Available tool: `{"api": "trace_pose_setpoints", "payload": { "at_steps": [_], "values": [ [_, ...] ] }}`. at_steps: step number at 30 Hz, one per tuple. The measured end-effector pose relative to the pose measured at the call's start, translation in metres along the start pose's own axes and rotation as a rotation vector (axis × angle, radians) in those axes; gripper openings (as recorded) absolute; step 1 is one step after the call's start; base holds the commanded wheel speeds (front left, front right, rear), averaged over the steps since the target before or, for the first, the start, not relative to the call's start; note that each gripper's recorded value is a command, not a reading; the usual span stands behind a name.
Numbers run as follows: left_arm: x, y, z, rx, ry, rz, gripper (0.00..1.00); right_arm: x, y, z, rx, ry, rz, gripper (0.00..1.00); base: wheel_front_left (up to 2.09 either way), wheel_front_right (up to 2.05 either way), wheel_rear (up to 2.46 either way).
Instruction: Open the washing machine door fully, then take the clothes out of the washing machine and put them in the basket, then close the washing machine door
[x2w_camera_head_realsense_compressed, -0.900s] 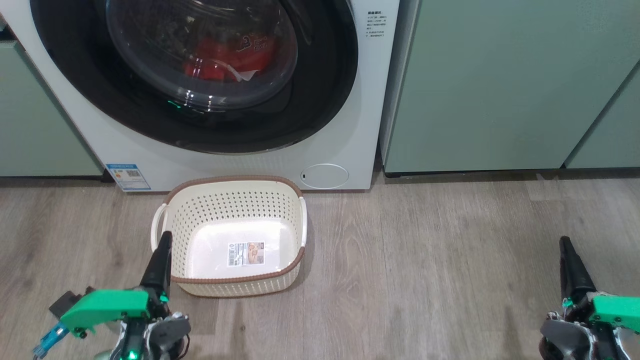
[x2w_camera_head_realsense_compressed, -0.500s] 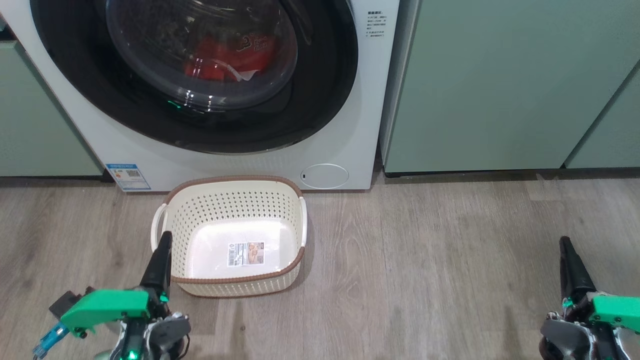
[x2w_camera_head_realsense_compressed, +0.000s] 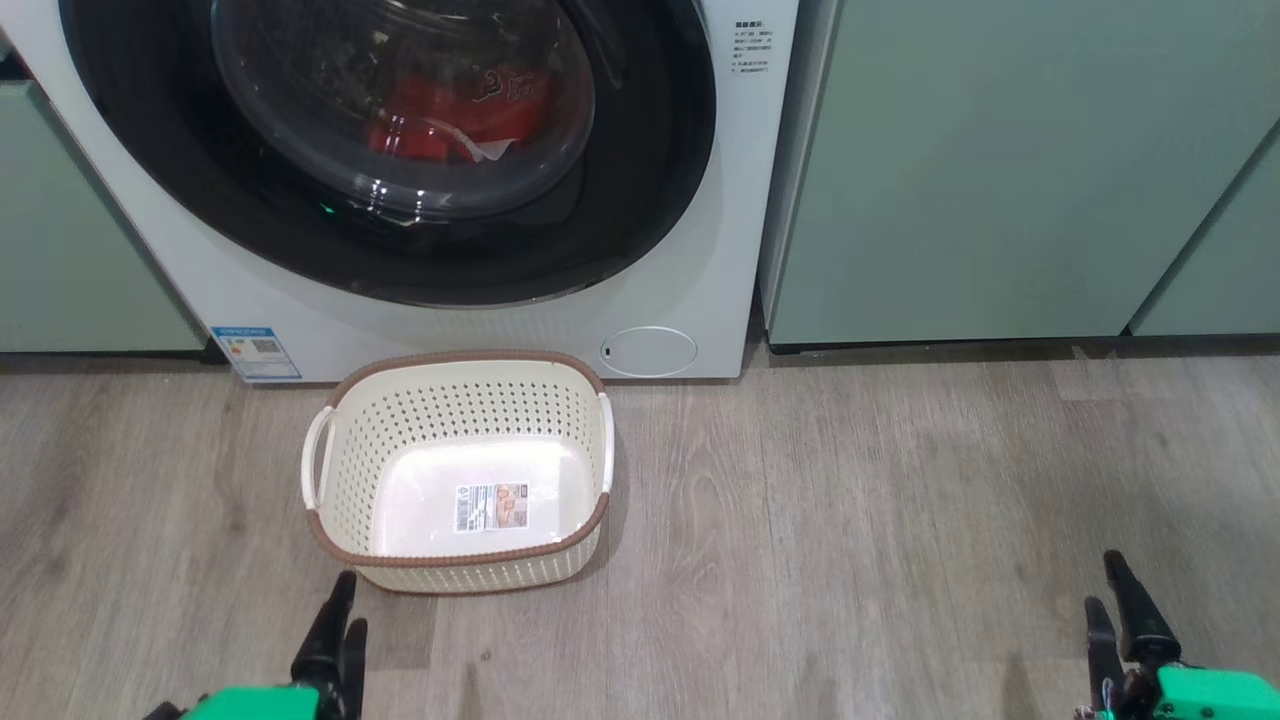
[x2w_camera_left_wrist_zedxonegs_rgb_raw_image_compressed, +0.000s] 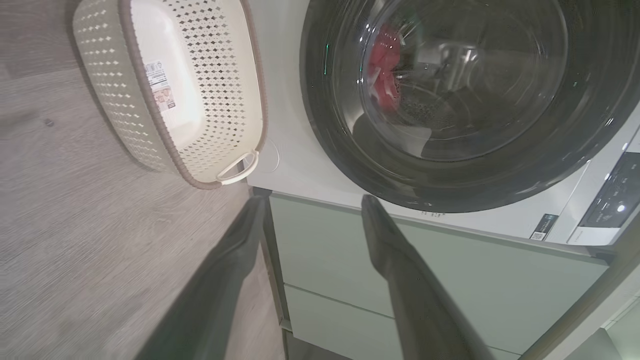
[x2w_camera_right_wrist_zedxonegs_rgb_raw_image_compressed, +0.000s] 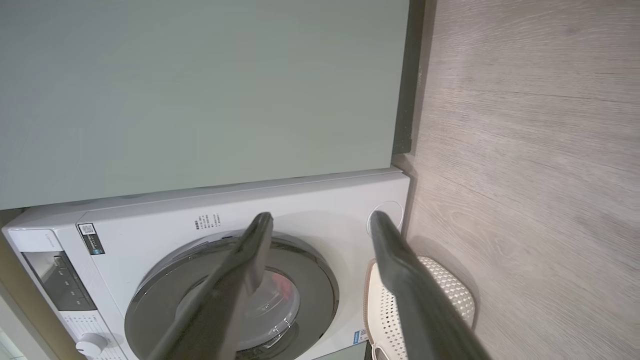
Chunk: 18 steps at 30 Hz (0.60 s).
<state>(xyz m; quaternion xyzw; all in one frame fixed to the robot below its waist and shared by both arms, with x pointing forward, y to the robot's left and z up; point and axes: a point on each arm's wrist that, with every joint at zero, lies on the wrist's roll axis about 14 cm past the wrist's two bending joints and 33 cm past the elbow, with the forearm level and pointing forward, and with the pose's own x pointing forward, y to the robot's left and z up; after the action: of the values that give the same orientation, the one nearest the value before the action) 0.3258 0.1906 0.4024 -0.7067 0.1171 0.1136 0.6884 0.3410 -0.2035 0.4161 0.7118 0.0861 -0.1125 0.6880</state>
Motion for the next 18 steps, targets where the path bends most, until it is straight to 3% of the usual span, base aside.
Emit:
{"api": "trace_pose_setpoints", "payload": {
  "at_steps": [18],
  "values": [
    [0.007, -0.018, 0.002, 0.143, -0.03, -0.044, 1.0, 0.004, 0.008, -0.003, -0.102, -0.013, 0.019, 1.0, 0.0, 0.0, 0.0]
  ]
}}
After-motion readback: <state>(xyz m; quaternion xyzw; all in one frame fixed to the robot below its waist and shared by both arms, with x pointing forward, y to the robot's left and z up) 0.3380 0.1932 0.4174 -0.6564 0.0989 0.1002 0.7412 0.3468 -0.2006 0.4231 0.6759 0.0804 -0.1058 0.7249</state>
